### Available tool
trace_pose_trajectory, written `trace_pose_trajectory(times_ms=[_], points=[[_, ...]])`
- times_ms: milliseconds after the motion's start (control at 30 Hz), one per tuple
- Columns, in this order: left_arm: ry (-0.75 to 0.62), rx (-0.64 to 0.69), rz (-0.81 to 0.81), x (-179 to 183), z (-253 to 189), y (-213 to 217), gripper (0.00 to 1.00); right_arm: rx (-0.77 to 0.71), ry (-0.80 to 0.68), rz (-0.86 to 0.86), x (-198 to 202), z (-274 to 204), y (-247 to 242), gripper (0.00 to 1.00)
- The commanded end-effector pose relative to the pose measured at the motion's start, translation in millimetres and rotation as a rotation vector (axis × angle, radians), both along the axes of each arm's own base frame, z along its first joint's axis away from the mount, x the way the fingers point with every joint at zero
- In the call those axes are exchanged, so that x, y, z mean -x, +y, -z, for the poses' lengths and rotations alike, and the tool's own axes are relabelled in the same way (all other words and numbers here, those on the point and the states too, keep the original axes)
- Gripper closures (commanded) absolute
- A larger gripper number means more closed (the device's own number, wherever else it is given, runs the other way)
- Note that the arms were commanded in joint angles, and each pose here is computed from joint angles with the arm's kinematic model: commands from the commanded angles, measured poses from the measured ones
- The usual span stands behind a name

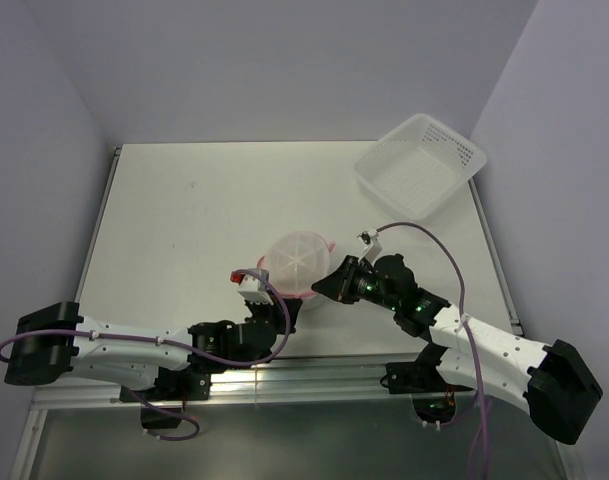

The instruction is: Place the bra in the laundry bag and zip it closed

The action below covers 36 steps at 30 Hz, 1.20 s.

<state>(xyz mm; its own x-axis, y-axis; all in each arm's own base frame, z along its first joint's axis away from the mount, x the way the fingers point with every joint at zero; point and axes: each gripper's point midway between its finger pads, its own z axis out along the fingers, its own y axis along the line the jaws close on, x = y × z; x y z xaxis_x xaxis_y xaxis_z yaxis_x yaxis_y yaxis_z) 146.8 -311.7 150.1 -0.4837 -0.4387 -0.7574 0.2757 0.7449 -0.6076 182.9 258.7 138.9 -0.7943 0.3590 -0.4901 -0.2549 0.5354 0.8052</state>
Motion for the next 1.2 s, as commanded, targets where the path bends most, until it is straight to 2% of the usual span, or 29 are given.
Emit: trace_pose_trajectory(times_ms=[0, 33, 133, 200, 233, 267, 400, 500, 567, 600, 667, 700, 733, 767, 833, 867, 933, 1067, 1167], points=[[-0.005, 0.027, -0.007, 1.0, -8.7, 1.1, 1.00, -0.043, -0.082, 0.029, -18.5, -29.4, 3.3, 0.86], [-0.003, 0.020, -0.012, 1.0, -7.0, 3.4, 1.00, -0.037, -0.092, 0.026, -19.9, -29.9, 1.8, 0.92], [-0.003, -0.006, -0.055, -2.5, -4.6, 20.4, 1.00, -0.011, -0.104, 0.051, -32.5, -27.0, -12.0, 1.00], [0.009, -0.055, -0.104, -5.3, 7.4, 38.8, 1.00, 0.004, -0.105, 0.070, -41.1, -25.0, -23.9, 1.00], [0.012, -0.039, -0.121, -6.2, 3.4, 45.9, 1.00, 0.026, -0.127, 0.072, -46.1, -26.7, -27.7, 1.00], [0.017, -0.099, -0.138, -6.3, 13.8, 59.1, 1.00, 0.053, -0.118, 0.083, -49.1, -22.8, -32.4, 1.00], [0.017, -0.098, -0.195, -5.7, 16.9, 84.9, 1.00, 0.110, -0.157, 0.086, -69.8, -32.9, -35.5, 1.00], [-0.002, -0.095, -0.193, 0.7, 7.5, 83.7, 1.00, 0.145, -0.138, 0.060, -81.4, -28.4, -27.9, 1.00], [-0.022, -0.137, -0.199, 2.4, 8.5, 81.6, 1.00, 0.166, -0.143, 0.037, -94.4, -31.7, -19.7, 1.00], [-0.026, -0.131, -0.180, 7.6, 3.2, 72.8, 1.00, 0.176, -0.139, 0.028, -97.7, -32.0, -17.0, 0.98], [-0.038, -0.149, -0.167, 11.8, 4.6, 59.3, 1.00, 0.200, -0.136, 0.015, -108.2, -35.3, -11.8, 0.82], [-0.045, -0.150, -0.145, 15.9, -0.8, 49.4, 1.00, 0.204, -0.136, 0.020, -110.3, -37.4, -11.8, 0.71], [-0.051, -0.175, -0.134, 17.2, 3.2, 41.3, 1.00, 0.202, -0.150, 0.029, -111.2, -43.9, -13.1, 0.50], [-0.046, -0.142, -0.120, 19.1, -1.8, 29.6, 1.00, 0.202, -0.153, 0.030, -107.5, -45.7, -13.6, 0.41], [-0.072, -0.159, -0.085, 21.0, -4.9, 15.1, 1.00, 0.195, -0.174, 0.073, -97.3, -50.8, -24.4, 0.23], [-0.072, -0.081, -0.067, 22.8, -17.1, 0.1, 1.00, 0.193, -0.173, 0.081, -90.5, -49.0, -28.5, 0.20], [-0.101, -0.108, -0.041, 18.4, -17.1, -7.7, 1.00, 0.158, -0.165, 0.102, -67.9, -42.4, -37.1, 0.16], [-0.110, -0.081, -0.023, 5.6, -23.9, -21.0, 1.00, 0.068, -0.131, 0.085, -33.4, -27.5, -36.5, 0.16], [-0.110, -0.063, 0.007, 4.6, -27.0, -32.0, 1.00, 0.049, -0.108, 0.021, -10.9, -25.1, -22.5, 0.24]])
